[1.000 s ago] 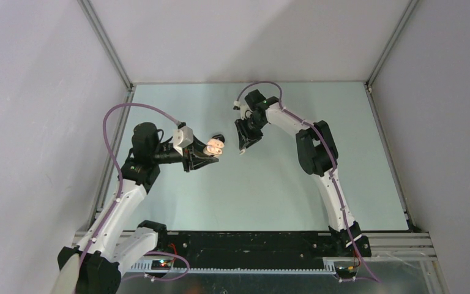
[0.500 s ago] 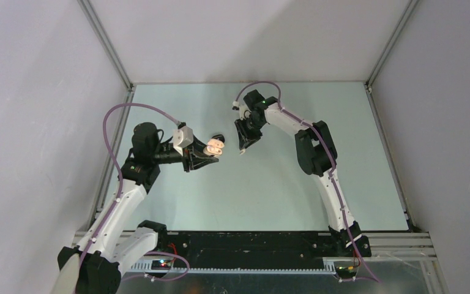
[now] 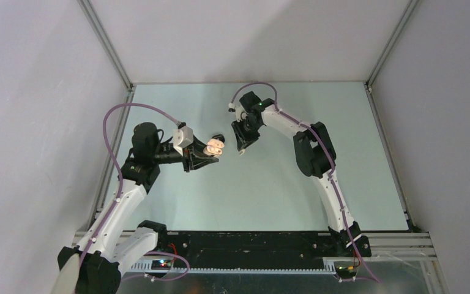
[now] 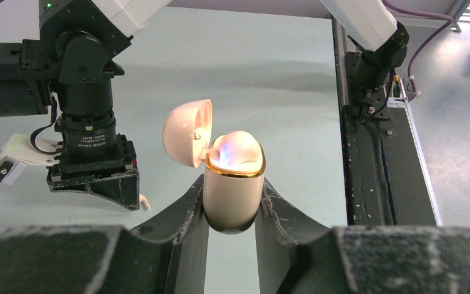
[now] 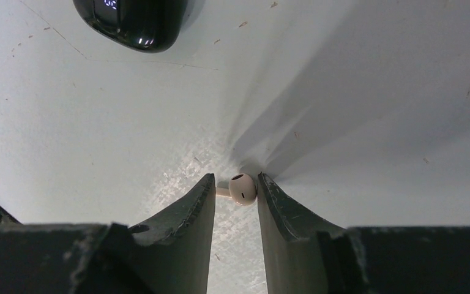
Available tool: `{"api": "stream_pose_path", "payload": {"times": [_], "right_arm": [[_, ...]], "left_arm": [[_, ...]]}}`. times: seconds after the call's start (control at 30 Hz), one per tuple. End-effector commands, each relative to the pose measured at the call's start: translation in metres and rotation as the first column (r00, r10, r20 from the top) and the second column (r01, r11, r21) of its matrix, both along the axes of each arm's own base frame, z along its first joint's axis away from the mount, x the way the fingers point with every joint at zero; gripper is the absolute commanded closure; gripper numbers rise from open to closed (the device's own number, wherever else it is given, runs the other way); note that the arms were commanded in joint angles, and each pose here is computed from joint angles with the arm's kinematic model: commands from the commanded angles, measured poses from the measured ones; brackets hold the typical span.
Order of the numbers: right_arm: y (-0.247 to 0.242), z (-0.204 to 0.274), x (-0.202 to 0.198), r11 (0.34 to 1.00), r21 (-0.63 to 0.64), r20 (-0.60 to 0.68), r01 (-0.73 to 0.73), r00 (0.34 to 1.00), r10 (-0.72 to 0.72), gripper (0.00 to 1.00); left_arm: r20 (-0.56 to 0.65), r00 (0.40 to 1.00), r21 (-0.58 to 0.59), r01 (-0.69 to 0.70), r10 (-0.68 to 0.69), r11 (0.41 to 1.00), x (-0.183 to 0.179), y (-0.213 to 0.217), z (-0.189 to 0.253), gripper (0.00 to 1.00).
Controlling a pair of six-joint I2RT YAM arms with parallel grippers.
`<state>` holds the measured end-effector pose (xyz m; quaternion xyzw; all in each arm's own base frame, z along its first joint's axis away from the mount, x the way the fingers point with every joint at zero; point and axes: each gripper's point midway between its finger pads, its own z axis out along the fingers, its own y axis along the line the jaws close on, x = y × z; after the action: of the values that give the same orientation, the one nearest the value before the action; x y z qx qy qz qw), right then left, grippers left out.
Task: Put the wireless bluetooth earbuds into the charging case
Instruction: Pick up the right earbud from the center of the board, then insert the right earbud into the right side groove of the charging case.
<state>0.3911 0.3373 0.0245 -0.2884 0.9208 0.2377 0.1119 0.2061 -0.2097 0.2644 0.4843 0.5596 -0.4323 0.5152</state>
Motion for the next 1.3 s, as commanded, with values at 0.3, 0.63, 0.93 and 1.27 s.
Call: {"api": "stream_pose_path", "payload": {"times": [0.3,0.63,0.93,1.27], "right_arm": [[-0.013,-0.01,-0.008,0.991,-0.126,0.1,-0.053,0.993,0.066,0.66],[-0.014,-0.009,-0.009,0.987,-0.149,0.134,-0.065,0.987,0.086,0.76],[-0.013,0.04,0.003,0.997,-0.063,0.209,-0.045,0.976,0.057,0.81],[-0.053,0.18,0.017,0.997,0.071,0.479,0.042,0.875,-0.071,0.82]], "left_arm": [[0.073,0.997,-0.008,0.011,-0.01,1.0,-0.001,-0.001,0.018,0.88],[0.074,0.997,-0.009,0.01,-0.009,1.0,-0.001,-0.001,0.019,0.88],[0.072,0.997,-0.011,-0.006,0.007,1.0,0.002,-0.001,0.018,0.88],[-0.001,0.998,-0.034,-0.061,0.061,0.998,0.02,-0.012,0.013,0.87]]}}
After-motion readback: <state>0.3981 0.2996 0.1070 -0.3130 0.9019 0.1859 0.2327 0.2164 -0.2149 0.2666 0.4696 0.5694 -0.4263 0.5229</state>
